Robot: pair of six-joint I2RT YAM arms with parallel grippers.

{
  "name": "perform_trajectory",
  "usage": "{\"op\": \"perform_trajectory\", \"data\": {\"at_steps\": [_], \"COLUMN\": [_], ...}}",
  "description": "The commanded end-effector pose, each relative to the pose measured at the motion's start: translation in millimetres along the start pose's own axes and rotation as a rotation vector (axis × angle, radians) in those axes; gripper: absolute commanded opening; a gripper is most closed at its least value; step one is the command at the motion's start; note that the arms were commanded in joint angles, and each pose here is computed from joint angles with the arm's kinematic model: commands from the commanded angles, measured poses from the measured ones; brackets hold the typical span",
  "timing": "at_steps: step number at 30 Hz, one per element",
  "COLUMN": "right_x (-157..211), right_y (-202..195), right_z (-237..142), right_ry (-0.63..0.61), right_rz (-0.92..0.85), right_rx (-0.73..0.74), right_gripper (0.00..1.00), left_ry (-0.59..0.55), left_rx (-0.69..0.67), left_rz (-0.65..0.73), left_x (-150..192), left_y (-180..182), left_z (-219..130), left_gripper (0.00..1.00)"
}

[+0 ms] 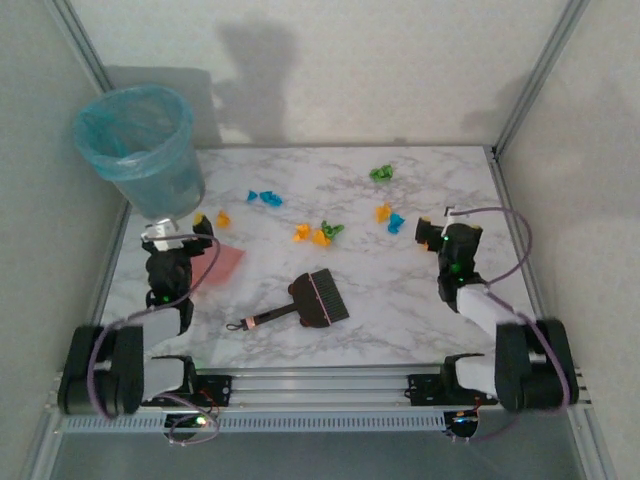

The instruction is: Sweep away the paper scraps from the table

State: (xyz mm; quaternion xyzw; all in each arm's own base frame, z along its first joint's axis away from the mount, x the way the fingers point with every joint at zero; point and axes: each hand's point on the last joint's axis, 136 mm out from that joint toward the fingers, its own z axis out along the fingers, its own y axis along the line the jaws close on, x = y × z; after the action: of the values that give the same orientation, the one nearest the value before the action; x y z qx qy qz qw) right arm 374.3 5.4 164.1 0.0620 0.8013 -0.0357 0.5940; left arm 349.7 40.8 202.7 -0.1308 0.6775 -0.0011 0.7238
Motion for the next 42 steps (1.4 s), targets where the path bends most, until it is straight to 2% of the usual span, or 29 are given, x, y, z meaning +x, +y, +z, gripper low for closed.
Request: {"op": "perform_trajectory", "data": {"at_steps": [1, 3, 5, 7, 9, 11, 13, 16, 19, 21, 23, 27, 31, 36, 39, 42], "right_x": [-36.6, -55.3, -64.0, -60.0, -46.5, -41.3, -37.5, -25.0, 2.4, 23.0, 41.4, 73.6, 90.1, 95.5, 89.7, 84.1], "right_y": [2.8, 1.0, -0.7, -7.2, -10.7, 2.8, 35.9, 95.6, 152.7, 175.3, 187.8, 193.0, 192.0, 181.3, 168.0, 158.4], "right_z": [-32.5, -49.7, -60.8, -66.9, -71.4, -71.1, -69.9, -80.3, -113.6, -134.1, -145.1, -142.8, -137.4, -135.3, -133.4, -133.4], "right_ry": [-0.061, -0.108, -0.106, -0.023, 0.098, 0.177, 0.282, 0.460, 0.636, 0.707, 0.752, 0.721, 0.735, 0.716, 0.675, 0.637], "right_rz": [0.115, 0.212, 0.340, 0.481, 0.569, 0.611, 0.655, 0.635, 0.381, 0.230, 0.163, 0.126, 0.141, 0.140, 0.150, 0.163], "right_rx": [-0.050, -0.068, -0.078, -0.034, 0.018, -0.035, -0.188, -0.403, -0.496, -0.524, -0.555, -0.555, -0.530, -0.486, -0.431, -0.402], "right_gripper": [0.99, 0.99, 0.99, 0.99, 0.99, 0.99, 0.99, 0.89, 0.85, 0.85, 0.78, 0.75, 0.75, 0.75, 0.76, 0.77], "left_ry": [-0.095, -0.145, -0.173, -0.188, -0.198, -0.198, -0.167, -0.005, 0.160, 0.287, 0.425, 0.678, 0.830, 0.982, 1.062, 1.110], "left_rx": [0.061, 0.106, 0.070, -0.072, -0.101, -0.054, 0.100, 0.230, 0.320, 0.315, 0.284, 0.296, 0.269, 0.264, 0.302, 0.293], "left_rz": [-0.087, -0.164, -0.288, -0.468, -0.574, -0.667, -0.682, -0.636, -0.521, -0.433, -0.344, -0.144, 0.013, 0.027, -0.007, 0.023], "left_x": [-48.7, -75.7, -92.7, -100.1, -105.8, -111.5, -119.5, -110.1, -84.7, -60.3, -30.6, 32.3, 79.2, 123.0, 139.4, 150.8], "left_y": [-20.7, -31.7, -27.9, -8.7, -4.2, -10.6, -37.5, -80.7, -131.2, -156.0, -172.0, -200.9, -202.3, -186.7, -186.7, -182.3], "left_z": [-10.0, -17.1, -22.4, -27.5, -30.8, -32.6, -30.9, -20.4, -25.3, -33.9, -46.2, -90.7, -130.8, -165.8, -183.5, -194.0], "left_gripper": [0.99, 0.99, 0.99, 0.99, 0.99, 1.00, 1.00, 0.99, 1.00, 1.00, 0.99, 0.94, 0.94, 0.95, 0.95, 0.94]}}
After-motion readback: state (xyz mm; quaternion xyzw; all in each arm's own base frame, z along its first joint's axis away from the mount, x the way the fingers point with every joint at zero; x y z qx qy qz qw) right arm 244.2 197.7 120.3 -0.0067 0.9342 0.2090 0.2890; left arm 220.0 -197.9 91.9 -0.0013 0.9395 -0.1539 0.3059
